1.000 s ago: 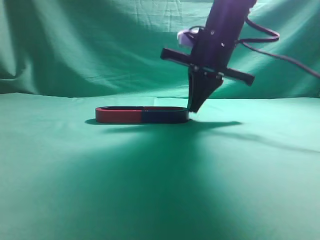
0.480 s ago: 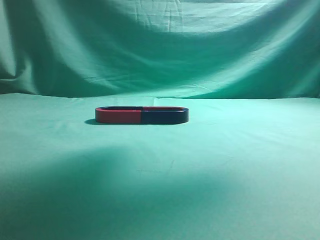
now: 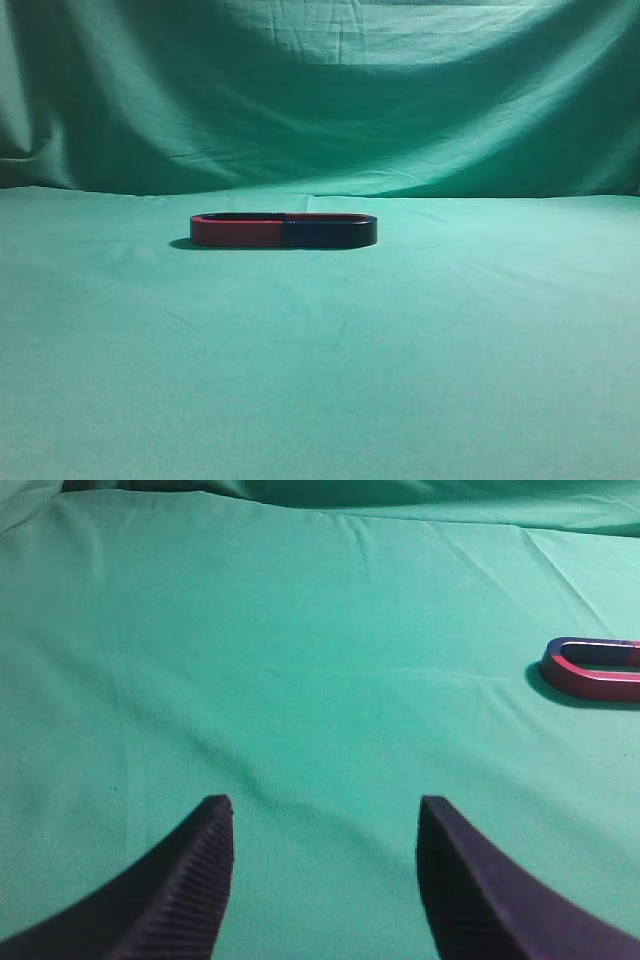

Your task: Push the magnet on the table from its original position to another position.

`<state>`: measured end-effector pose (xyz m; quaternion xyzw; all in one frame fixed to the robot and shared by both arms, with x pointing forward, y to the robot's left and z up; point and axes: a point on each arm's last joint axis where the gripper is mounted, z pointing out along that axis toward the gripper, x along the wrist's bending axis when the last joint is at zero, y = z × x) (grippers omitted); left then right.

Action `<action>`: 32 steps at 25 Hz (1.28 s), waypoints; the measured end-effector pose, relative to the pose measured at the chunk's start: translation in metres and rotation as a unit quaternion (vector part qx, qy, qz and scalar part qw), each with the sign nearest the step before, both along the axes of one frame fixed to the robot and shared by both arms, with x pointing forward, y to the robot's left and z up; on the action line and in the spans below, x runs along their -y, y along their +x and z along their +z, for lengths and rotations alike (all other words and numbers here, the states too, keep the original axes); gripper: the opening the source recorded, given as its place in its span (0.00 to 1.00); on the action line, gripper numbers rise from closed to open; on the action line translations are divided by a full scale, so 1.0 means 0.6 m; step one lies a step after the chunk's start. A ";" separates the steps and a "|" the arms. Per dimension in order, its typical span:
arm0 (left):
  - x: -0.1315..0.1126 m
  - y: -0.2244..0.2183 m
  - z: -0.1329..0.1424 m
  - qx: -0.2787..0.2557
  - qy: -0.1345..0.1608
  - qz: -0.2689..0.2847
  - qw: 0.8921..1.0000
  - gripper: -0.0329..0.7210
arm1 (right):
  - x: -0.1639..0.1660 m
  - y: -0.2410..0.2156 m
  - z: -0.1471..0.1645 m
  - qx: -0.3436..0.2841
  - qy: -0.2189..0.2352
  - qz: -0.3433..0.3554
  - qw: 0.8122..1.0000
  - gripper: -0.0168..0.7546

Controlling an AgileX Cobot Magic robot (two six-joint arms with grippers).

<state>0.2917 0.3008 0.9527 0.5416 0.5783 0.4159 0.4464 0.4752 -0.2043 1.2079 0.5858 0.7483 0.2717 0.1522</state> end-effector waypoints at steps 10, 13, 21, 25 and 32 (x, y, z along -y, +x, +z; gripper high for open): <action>0.000 0.000 0.000 0.000 0.000 0.000 1.000 0.57 | 0.074 -0.186 -0.035 0.098 0.033 0.000 0.995 0.02; 0.000 0.000 0.000 0.000 0.000 0.000 1.000 0.57 | 0.094 -0.237 -0.053 0.114 0.038 0.001 0.993 0.02; 0.000 0.000 0.000 0.000 0.000 0.000 1.000 0.57 | 0.135 -0.331 -0.091 0.129 0.033 -0.006 0.991 0.02; 0.000 0.000 0.000 0.000 0.000 0.000 1.000 0.57 | 0.135 -0.330 -0.115 0.195 0.056 -0.006 0.979 0.02; 0.000 0.000 0.000 0.000 0.000 0.000 1.000 0.57 | 0.141 -0.308 -0.212 0.348 0.062 -0.056 0.934 0.02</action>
